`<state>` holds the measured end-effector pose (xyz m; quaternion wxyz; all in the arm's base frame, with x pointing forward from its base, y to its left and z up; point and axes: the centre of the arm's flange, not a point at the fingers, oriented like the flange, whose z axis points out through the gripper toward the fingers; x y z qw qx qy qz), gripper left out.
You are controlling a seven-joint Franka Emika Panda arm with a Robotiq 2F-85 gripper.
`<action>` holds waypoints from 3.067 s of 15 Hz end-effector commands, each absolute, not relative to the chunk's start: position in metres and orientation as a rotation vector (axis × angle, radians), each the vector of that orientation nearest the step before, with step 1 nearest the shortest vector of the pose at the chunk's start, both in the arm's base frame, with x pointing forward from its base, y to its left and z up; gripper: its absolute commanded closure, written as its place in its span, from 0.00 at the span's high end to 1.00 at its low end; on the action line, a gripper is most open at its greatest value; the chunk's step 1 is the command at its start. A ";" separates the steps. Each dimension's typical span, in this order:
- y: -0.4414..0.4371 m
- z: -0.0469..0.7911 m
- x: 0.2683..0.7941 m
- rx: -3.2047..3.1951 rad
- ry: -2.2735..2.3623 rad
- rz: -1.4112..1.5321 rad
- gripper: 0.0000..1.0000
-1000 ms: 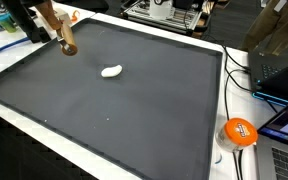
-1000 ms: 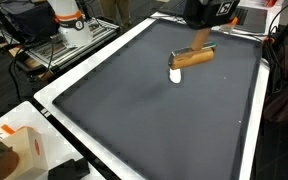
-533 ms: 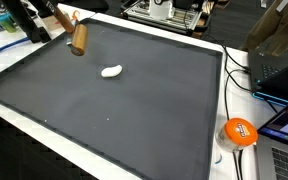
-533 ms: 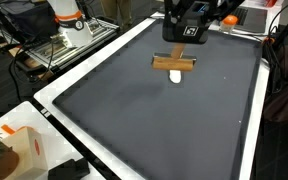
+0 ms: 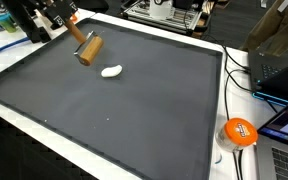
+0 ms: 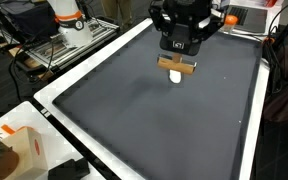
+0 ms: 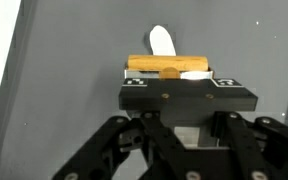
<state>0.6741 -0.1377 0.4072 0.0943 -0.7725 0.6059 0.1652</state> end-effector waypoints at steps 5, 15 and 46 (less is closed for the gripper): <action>-0.127 0.401 0.576 -2.409 1.559 0.238 0.22; -0.096 0.436 0.557 -2.605 1.184 0.096 0.22; -0.022 0.416 0.537 -2.924 0.634 -0.614 0.22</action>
